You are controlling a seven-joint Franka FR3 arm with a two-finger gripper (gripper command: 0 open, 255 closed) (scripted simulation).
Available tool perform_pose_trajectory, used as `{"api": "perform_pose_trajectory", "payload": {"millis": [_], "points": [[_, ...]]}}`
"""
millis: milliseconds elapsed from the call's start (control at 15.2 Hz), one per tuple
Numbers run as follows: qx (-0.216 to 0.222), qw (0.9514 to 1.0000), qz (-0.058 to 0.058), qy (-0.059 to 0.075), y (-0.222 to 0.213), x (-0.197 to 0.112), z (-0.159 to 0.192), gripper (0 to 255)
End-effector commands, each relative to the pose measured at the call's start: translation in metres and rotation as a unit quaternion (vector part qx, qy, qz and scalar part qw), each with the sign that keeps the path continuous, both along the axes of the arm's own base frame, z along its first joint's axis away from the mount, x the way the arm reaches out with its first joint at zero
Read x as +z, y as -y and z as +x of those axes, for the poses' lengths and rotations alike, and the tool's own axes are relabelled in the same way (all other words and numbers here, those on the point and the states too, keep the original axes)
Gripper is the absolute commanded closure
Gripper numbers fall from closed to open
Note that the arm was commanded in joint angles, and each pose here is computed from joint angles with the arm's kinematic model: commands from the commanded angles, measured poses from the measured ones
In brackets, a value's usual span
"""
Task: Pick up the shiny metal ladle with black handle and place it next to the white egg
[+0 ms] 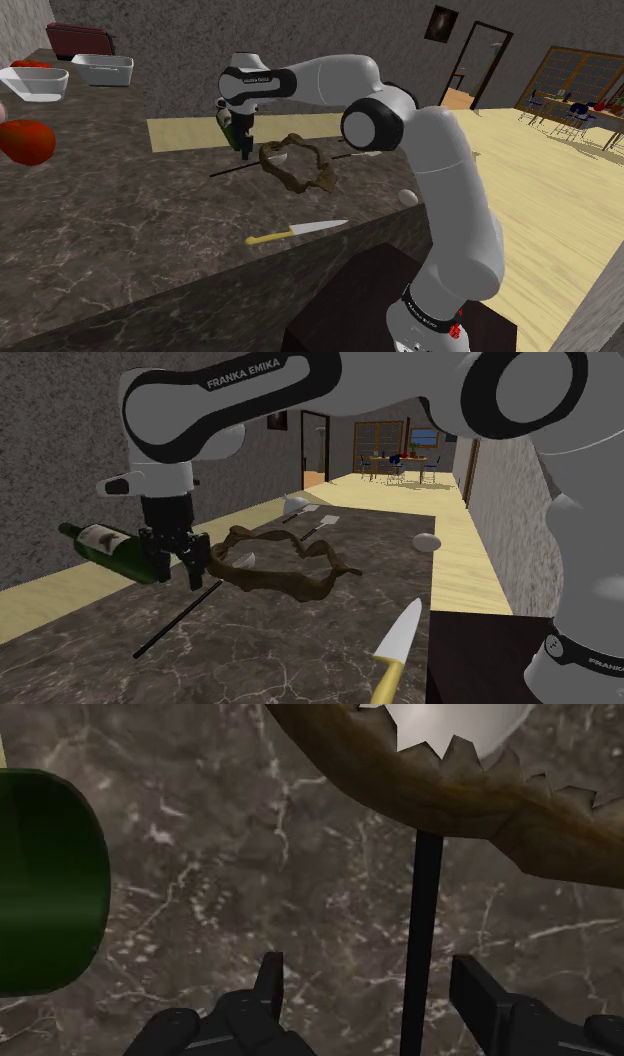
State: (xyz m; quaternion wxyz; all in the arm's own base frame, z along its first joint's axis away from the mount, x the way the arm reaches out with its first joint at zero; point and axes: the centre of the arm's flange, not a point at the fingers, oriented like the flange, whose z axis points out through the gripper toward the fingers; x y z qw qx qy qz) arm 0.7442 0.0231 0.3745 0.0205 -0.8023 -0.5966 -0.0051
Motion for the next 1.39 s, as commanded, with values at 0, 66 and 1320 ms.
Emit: {"api": "perform_pose_trajectory", "payload": {"millis": [0, 66, 1320], "points": [[0.021, 0.9934, -0.059, -0.096, -0.012, -0.006, 0.000, 0], [0.021, 0.9934, -0.059, -0.096, -0.011, -0.011, -0.001, 0], [0.021, 0.9934, -0.059, -0.096, -0.009, -0.044, -0.010, 255]]}}
